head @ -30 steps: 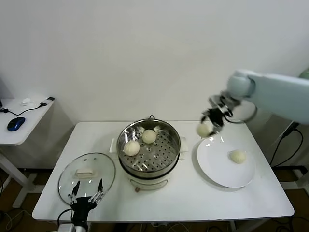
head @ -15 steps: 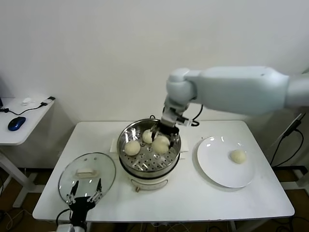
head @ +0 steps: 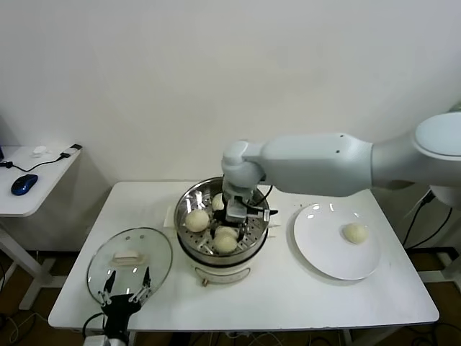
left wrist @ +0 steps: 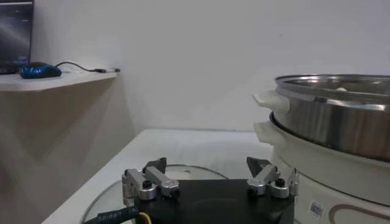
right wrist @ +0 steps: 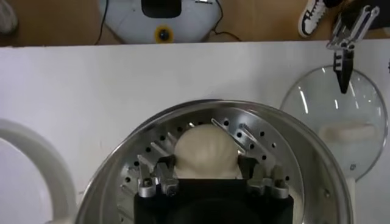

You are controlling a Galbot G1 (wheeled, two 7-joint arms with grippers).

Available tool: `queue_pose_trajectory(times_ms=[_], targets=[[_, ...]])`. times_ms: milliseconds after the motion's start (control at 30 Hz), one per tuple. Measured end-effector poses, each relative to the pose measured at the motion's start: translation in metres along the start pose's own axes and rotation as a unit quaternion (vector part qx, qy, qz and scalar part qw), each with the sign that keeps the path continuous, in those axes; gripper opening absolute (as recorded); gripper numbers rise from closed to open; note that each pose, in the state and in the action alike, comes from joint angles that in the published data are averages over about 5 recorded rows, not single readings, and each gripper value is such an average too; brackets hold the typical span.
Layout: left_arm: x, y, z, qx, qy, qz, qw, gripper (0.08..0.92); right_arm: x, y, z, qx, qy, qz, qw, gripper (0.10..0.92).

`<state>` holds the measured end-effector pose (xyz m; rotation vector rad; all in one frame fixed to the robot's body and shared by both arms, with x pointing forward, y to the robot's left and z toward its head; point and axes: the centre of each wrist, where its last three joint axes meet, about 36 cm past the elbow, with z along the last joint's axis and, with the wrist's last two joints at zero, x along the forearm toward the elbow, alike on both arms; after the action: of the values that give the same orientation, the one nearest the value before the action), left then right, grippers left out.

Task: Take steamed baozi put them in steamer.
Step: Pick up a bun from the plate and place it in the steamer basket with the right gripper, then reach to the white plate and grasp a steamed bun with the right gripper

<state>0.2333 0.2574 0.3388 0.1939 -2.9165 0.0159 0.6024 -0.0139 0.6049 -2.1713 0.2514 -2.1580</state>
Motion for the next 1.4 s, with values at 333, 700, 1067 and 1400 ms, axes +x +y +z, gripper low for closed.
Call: queue_pose_trajectory(times_ms=[333, 700, 1067, 1400], targets=[[0.001, -0.003, -0.001, 0.001, -0.001, 0.003, 1.000, 0.823, 0.002, 0.000, 0.003, 0.007, -0.008, 0.004, 1.000, 0.821], [0.002, -0.006, -0.004, 0.001, -0.005, 0.010, 1.000, 0.823, 0.087, 0.068, 0.059, -0.136, 0.014, 0.019, 0.990, 0.823], [0.002, -0.003, -0.007, 0.005, -0.011, 0.007, 1.000, 0.823, 0.140, 0.262, 0.095, -0.437, 0.068, 0.026, 0.896, 0.823], [0.008, 0.000, -0.005, 0.003, -0.004, 0.002, 1.000, 0.823, 0.068, 0.391, 0.098, -0.594, 0.074, 0.016, 0.801, 0.823]])
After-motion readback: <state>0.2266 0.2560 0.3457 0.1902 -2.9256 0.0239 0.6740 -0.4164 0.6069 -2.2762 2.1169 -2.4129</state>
